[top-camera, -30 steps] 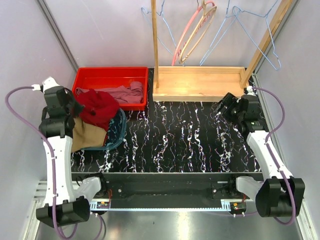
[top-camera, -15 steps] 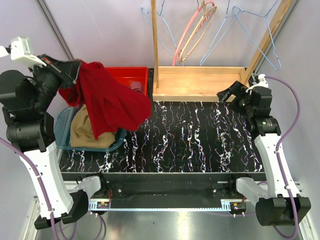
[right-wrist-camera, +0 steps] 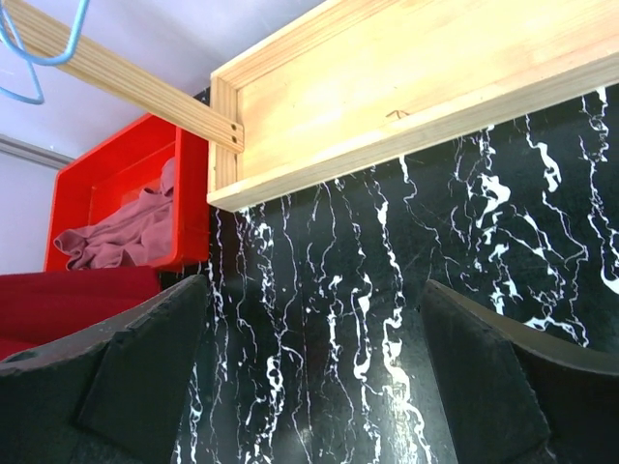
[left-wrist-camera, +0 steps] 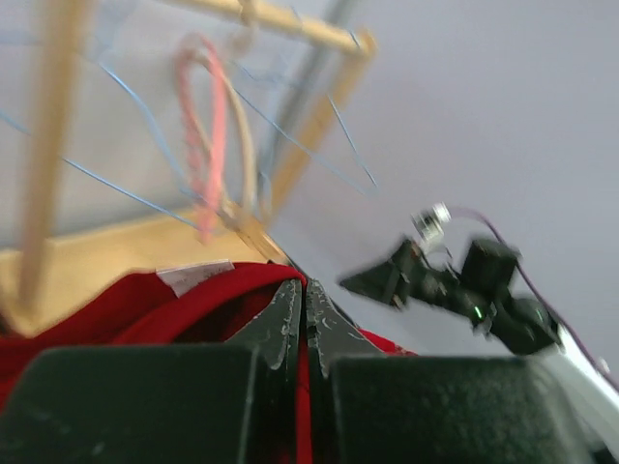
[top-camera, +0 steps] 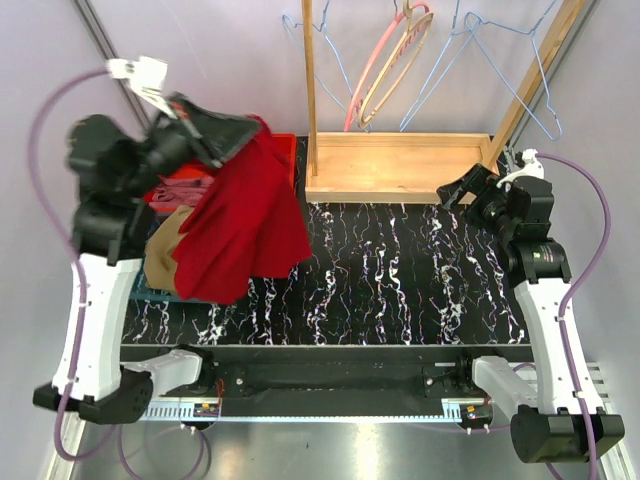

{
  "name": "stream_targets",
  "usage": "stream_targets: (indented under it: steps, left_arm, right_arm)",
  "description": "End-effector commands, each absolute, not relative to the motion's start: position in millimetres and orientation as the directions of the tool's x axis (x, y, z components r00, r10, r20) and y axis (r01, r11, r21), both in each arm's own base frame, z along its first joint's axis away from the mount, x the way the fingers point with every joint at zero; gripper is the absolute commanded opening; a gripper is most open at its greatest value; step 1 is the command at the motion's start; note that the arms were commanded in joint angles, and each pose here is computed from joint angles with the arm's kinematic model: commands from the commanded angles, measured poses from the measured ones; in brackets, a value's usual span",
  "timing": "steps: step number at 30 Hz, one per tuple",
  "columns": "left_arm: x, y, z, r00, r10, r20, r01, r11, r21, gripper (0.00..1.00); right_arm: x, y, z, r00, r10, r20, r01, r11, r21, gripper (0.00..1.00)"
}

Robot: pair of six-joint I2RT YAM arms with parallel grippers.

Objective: Place the skirt on the hanger

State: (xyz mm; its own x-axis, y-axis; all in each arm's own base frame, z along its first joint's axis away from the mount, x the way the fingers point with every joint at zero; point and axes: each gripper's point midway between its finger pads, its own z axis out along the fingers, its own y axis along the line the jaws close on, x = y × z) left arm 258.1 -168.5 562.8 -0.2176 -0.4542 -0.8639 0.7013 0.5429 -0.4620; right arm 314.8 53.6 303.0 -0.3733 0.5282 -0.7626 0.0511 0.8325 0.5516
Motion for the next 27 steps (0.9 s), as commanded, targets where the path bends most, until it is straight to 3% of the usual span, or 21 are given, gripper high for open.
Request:
stream_targets:
  steps: [1, 9, 13, 19, 22, 27]
  left_arm:
    - [261, -207, 554, -0.167, -0.411, -0.896, 0.777, 0.505, -0.376, 0.0]
    - [264, -298, 468, -0.314, -0.219, -0.924, 0.811, 0.444, -0.381, 0.0]
    - [276, -325, 387, -0.428, -0.121, -0.895, 0.734, 0.531, -0.423, 0.0]
    - [313, -322, 242, -0.61, -0.101, -0.786, 0.444, 0.778, -0.445, 0.0]
    - [326, -325, 211, -0.646, -0.137, -0.751, 0.332, 0.835, -0.438, 0.0]
    - [340, -342, 204, -0.668, -0.189, -0.719, 0.27, 0.839, -0.472, 0.0]
  right_arm:
    - [311, 54, 319, -0.369, 0.495, -0.787, 0.022, 0.851, 0.525, 0.99]
    - [306, 53, 324, -0.369, 0.481, -0.795, 0.021, 0.86, 0.511, 0.99]
    - [300, 58, 320, -0.396, 0.468, -0.79, -0.003, 0.86, 0.51, 0.99]
    - [289, 83, 298, -0.511, 0.484, -0.711, -0.06, 0.805, 0.591, 0.98]
    - [274, 118, 285, -0.632, 0.443, -0.636, -0.153, 0.733, 0.662, 0.92]
    - [240, 186, 265, -0.683, 0.23, -0.693, -0.307, 0.77, 0.559, 0.91]
